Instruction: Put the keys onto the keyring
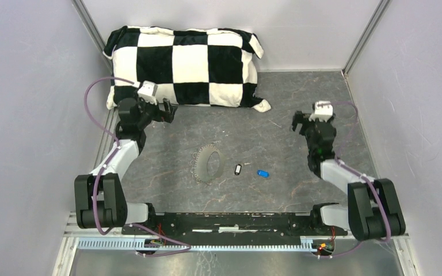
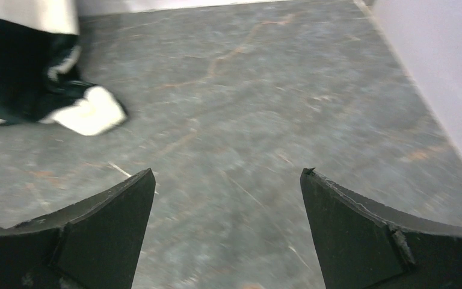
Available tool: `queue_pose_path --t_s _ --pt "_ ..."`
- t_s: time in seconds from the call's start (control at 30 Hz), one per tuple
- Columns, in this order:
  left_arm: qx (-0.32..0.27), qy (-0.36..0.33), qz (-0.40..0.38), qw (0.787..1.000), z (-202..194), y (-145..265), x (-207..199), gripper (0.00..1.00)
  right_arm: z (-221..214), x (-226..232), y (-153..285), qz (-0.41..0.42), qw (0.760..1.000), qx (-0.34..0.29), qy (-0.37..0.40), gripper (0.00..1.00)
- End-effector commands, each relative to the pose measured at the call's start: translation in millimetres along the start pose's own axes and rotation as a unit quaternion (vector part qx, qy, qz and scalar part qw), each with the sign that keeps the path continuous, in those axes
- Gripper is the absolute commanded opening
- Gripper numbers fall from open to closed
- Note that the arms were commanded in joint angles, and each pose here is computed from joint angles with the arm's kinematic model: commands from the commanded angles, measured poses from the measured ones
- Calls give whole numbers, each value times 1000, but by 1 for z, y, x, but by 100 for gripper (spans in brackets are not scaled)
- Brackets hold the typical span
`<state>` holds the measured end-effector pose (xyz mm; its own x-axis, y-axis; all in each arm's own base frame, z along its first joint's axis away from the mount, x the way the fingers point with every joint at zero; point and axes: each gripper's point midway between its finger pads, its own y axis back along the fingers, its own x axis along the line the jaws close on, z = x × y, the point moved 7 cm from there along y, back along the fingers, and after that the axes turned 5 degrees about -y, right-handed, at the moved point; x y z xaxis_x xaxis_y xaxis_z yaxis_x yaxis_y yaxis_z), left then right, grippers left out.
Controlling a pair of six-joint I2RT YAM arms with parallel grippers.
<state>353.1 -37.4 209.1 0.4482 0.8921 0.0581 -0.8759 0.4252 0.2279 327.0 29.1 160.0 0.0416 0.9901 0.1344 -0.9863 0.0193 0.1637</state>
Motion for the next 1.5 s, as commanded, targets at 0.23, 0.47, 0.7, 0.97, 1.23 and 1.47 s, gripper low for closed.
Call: queue_pose_path --t_s 0.23,0.47,0.7,0.97,1.23,1.47 --pt "185 -127 -196 954 -66 -27 -100 100 7 30 -22 177 961 124 -170 98" --pt "216 -144 -248 933 -79 -48 -126 86 8 36 -10 149 981 97 -77 98" --pt "243 -152 -263 921 -97 -60 -142 74 -1 50 0 173 979 104 -12 98" --pt "262 -159 -260 916 -103 -68 -148 53 -6 62 9 178 979 96 16 98" --pt "272 -169 -262 911 -106 -72 -150 29 -6 69 11 188 978 92 19 89" --pt "274 -182 -256 909 -107 -75 -149 12 -10 75 13 201 975 95 22 84"
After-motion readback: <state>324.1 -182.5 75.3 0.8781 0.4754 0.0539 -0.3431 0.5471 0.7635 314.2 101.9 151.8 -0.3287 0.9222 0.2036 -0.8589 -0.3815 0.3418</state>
